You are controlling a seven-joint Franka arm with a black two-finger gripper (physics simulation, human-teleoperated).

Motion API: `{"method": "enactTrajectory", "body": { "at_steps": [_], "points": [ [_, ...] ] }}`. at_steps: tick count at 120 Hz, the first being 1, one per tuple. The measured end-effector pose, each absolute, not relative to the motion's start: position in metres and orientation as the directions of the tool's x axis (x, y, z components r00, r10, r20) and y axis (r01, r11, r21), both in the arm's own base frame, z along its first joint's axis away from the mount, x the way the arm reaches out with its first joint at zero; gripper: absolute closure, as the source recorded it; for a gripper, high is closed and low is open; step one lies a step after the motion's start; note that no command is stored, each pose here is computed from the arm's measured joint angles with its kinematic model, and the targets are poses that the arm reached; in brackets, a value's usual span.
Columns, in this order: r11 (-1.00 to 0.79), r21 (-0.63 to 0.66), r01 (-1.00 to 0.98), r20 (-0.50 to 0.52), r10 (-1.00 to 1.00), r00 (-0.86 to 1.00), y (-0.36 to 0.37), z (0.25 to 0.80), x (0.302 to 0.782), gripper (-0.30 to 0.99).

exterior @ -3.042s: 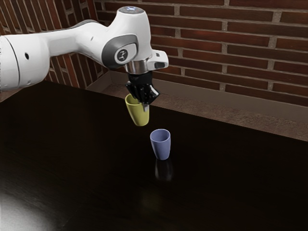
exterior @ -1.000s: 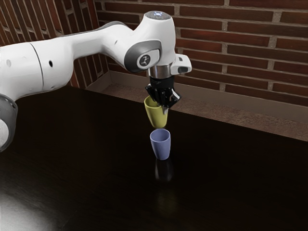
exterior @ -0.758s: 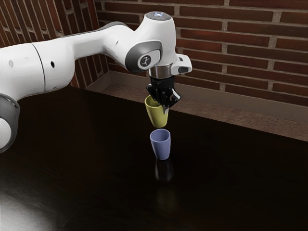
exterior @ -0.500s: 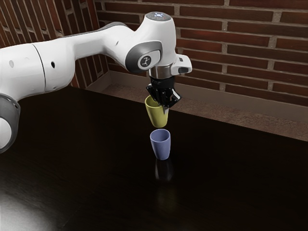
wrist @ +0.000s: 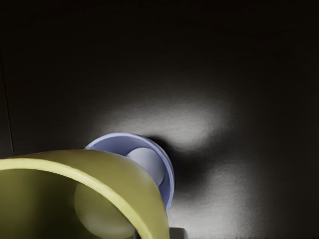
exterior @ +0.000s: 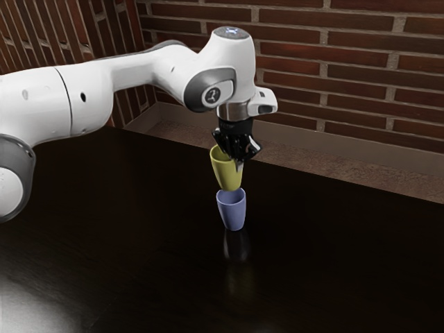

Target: Place the left cup onto the right cup

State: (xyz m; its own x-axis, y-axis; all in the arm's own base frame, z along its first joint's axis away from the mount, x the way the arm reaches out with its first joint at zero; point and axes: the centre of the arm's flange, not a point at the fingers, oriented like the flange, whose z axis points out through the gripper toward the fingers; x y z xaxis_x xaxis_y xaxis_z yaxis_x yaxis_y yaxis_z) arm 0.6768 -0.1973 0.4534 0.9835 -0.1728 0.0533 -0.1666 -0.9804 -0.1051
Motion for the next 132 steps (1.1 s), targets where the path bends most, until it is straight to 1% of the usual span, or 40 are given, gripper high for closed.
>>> {"method": "enactTrajectory", "body": {
  "at_steps": [50,132],
  "points": [
    [-0.983,-0.112,-0.143,0.037,-0.148,0.988,-0.181,0.436,0.684,0.79],
    [-0.986,-0.104,-0.133,0.042,-0.138,0.990,-0.188,0.437,0.682,0.79]
  ]
}}
